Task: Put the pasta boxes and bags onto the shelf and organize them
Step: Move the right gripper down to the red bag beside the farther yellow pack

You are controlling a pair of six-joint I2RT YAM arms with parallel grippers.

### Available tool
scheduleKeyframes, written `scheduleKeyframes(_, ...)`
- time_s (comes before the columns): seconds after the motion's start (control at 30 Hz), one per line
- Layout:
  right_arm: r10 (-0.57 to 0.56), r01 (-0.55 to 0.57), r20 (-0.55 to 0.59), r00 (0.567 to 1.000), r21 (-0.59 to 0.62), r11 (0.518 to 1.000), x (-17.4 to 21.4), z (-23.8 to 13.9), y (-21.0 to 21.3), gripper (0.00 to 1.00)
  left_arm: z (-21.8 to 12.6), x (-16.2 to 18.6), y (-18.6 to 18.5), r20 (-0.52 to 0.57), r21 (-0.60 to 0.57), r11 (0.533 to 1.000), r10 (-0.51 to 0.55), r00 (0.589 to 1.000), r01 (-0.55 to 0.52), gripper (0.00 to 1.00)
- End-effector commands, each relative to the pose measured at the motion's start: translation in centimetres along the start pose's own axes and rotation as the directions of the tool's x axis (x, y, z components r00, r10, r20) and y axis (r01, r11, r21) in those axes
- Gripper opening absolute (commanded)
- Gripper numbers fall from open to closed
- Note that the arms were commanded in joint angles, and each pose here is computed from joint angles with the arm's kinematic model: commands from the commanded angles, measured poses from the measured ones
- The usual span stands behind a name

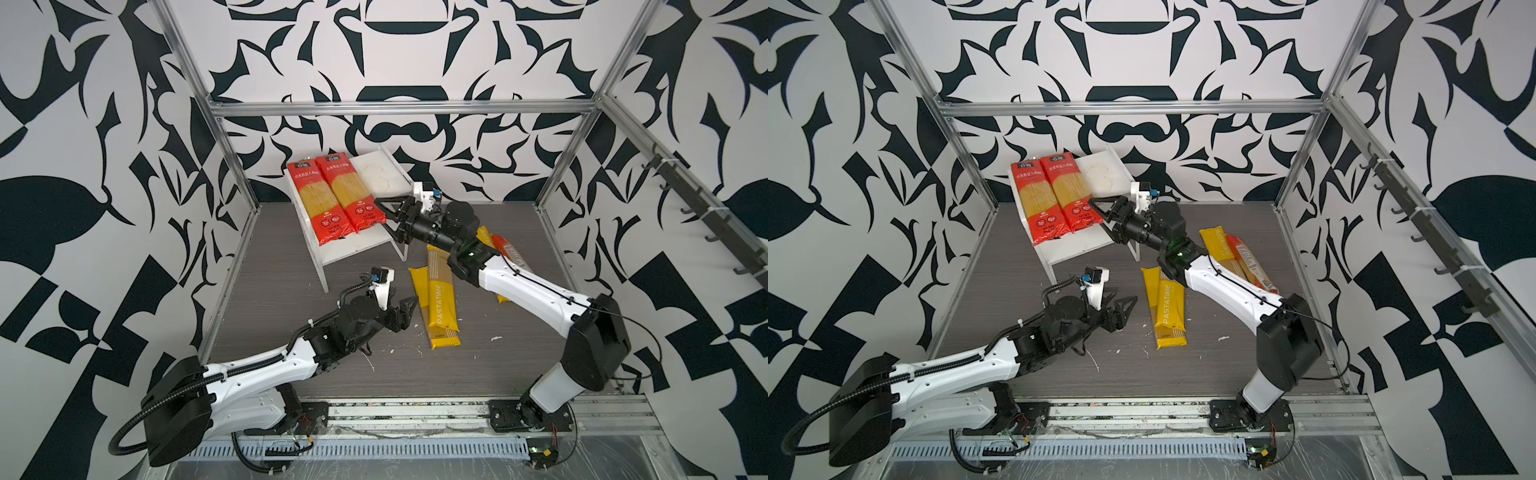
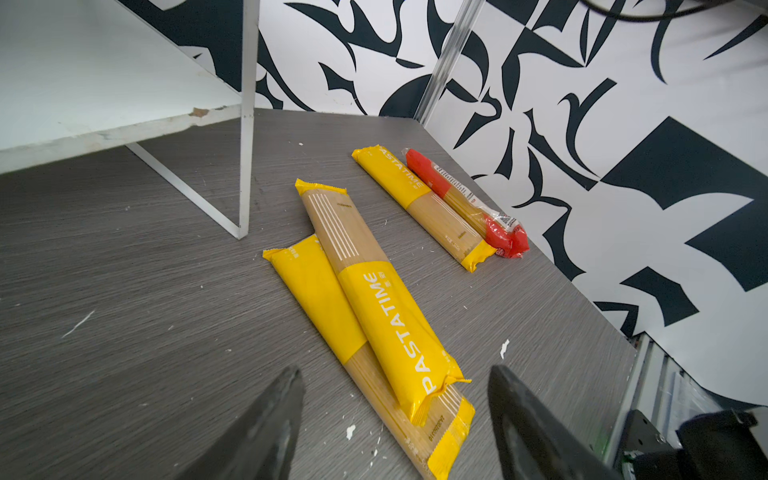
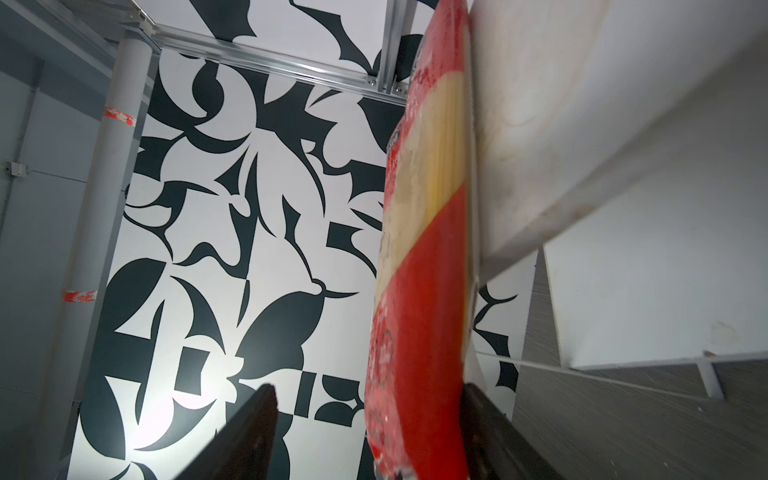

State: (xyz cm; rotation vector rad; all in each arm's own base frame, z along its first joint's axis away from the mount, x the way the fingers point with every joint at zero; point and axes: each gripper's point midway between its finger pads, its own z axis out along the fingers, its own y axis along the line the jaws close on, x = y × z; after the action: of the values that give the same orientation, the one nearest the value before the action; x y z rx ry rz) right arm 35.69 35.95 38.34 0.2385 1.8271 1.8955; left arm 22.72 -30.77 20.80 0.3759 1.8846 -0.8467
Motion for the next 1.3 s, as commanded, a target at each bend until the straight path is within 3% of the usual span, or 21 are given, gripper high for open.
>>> scheduleKeyframes(0.0, -0.045, 0.045, 0.006, 0.999, 0.008, 0.999, -0.7, -3.0, 0.3, 0.73, 0.7, -2.1, -1.4, 0.060, 0.042, 0.999, -0.002, 0.998, 0.000, 0.74)
scheduleKeyframes(0.13, -0.075, 0.071, 0.027, 0.997, 0.115, 0.991, -2.2, -6.8, -2.7, 0.72, 2.2, -2.0, -2.2, 0.045, 0.056, 0.998, 0.022, 0.999, -0.025, 0.74)
scheduleKeyframes(0.23, -0.134, 0.120, 0.038, 0.990, 0.258, 0.959, -3.9, -10.5, -5.6, 0.69, 3.7, -1.4, -2.2, 0.037, 0.047, 0.998, 0.030, 0.999, -0.031, 0.74)
scheduleKeyframes(0.37, -0.221, 0.158, 0.055, 0.974, 0.537, 0.829, -6.7, -17.3, -12.0, 0.63, 6.0, -1.1, -2.4, 0.025, 0.025, 0.999, 0.039, 0.999, -0.040, 0.74)
scheduleKeyframes(0.53, -0.337, 0.151, 0.045, 0.940, 0.835, 0.530, -11.0, -25.5, -18.2, 0.62, 8.9, -0.4, -2.7, 0.010, 0.012, 0.999, 0.047, 0.999, -0.047, 0.75)
scheduleKeyframes(0.63, -0.421, 0.104, 0.014, 0.907, 0.961, 0.257, -14.3, -30.6, -20.5, 0.68, 10.5, 0.1, -3.2, -0.012, 0.022, 0.999, 0.046, 0.999, -0.045, 0.75)
scheduleKeyframes(0.77, -0.461, 0.052, -0.095, 0.882, 0.993, -0.106, -17.0, -35.7, -21.7, 0.74, 11.7, 0.8, -3.8, -0.036, 0.041, 0.999, 0.015, 0.999, -0.014, 0.75)
scheduleKeyframes(0.9, -0.409, 0.088, -0.214, 0.887, 0.949, -0.304, -18.0, -37.7, -23.3, 0.77, 12.0, 1.6, -3.9, -0.049, 0.056, 0.998, -0.034, 0.998, 0.037, 0.75)
scheduleKeyframes(1.0, -0.327, 0.140, -0.275, 0.904, 0.914, -0.380, -18.2, -38.1, -25.5, 0.77, 12.3, 2.0, -4.0, -0.049, 0.071, 0.995, -0.061, 0.997, 0.065, 0.75)
scheduleKeyframes(1.13, -0.241, 0.228, -0.328, 0.914, 0.903, -0.364, -18.2, -36.9, -28.1, 0.77, 12.3, 2.1, -4.4, -0.059, 0.090, 0.993, -0.072, 0.996, 0.077, 0.75)
scheduleKeyframes(1.27, -0.199, 0.269, -0.370, 0.907, 0.875, -0.403, -18.9, -36.7, -29.9, 0.77, 12.1, 2.2, -4.4, -0.060, 0.090, 0.993, -0.073, 0.995, 0.078, 0.75)
